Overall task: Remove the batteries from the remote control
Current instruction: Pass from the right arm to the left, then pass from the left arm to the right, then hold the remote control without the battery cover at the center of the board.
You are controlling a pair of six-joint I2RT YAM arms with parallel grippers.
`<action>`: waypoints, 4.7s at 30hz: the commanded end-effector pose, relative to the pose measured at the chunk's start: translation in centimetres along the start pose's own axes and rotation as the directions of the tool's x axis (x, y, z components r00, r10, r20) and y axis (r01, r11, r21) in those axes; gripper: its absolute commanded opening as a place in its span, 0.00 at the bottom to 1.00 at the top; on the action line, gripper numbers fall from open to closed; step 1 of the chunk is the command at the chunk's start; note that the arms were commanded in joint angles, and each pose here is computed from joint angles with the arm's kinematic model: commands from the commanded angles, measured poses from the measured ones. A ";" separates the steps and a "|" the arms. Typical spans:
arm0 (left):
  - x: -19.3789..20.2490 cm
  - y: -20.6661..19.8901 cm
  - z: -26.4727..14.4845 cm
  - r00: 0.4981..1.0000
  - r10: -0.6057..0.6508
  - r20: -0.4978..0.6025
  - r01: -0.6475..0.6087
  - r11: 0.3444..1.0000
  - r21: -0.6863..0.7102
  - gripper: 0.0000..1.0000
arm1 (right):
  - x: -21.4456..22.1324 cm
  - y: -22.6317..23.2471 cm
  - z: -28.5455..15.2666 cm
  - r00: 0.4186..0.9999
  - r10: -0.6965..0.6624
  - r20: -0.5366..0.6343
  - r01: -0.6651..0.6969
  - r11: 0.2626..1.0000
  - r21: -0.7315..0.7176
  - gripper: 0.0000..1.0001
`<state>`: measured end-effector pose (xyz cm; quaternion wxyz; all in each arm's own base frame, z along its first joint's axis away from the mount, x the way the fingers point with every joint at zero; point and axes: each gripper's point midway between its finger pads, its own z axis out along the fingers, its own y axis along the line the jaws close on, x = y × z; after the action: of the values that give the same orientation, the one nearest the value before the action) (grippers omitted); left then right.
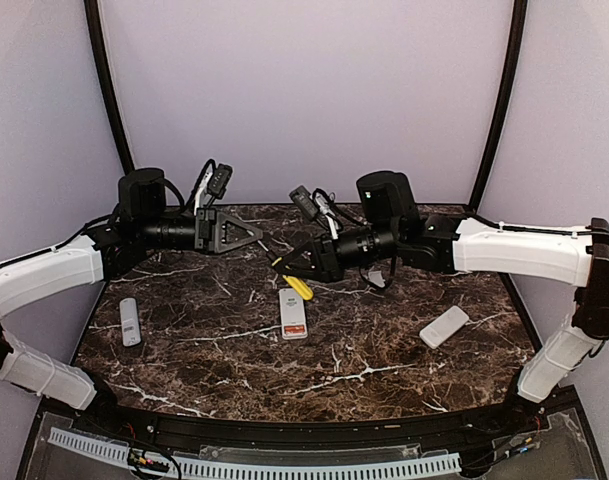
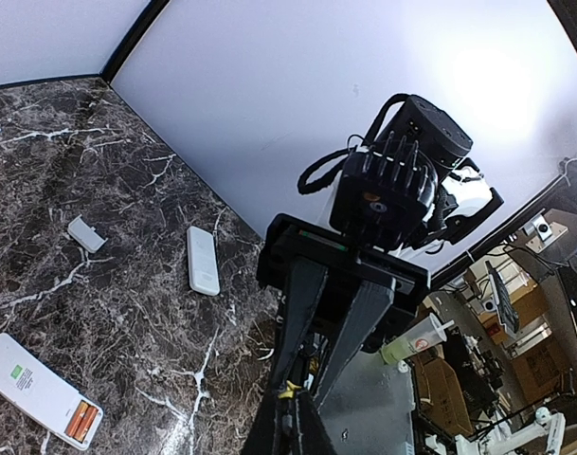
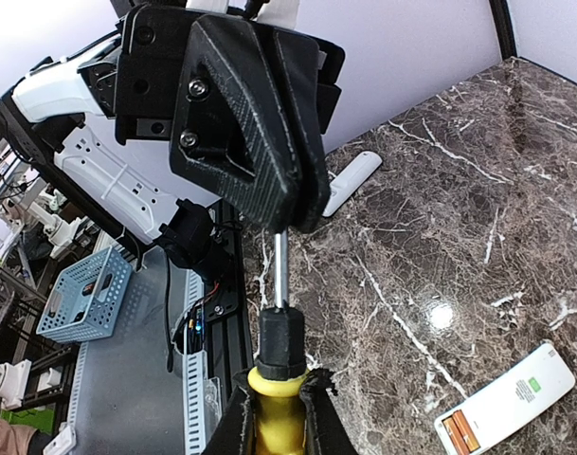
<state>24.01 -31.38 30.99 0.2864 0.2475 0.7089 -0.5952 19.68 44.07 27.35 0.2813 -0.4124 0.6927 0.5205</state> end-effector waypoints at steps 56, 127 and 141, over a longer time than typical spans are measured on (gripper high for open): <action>-5.7 -4.3 -4.1 0.912 -0.016 0.409 -0.021 0.996 0.086 0.00 | -7.2 2.5 -3.5 0.862 0.124 0.492 -0.084 0.991 -0.102 0.26; 11.3 15.9 1.1 0.925 -0.378 0.029 0.330 0.766 -0.552 0.52 | 12.0 -9.2 -5.6 0.899 0.419 0.125 -0.393 0.650 0.651 0.00; 14.1 18.4 4.3 0.903 -0.427 -0.032 0.339 0.757 -0.559 0.41 | 14.0 -9.3 -3.7 0.880 0.469 0.074 -0.390 0.625 0.676 0.00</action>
<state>26.57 -31.12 7.12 0.1536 0.0425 0.9112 -0.3799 20.61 34.56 11.56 0.2321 -0.1354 0.9286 0.2559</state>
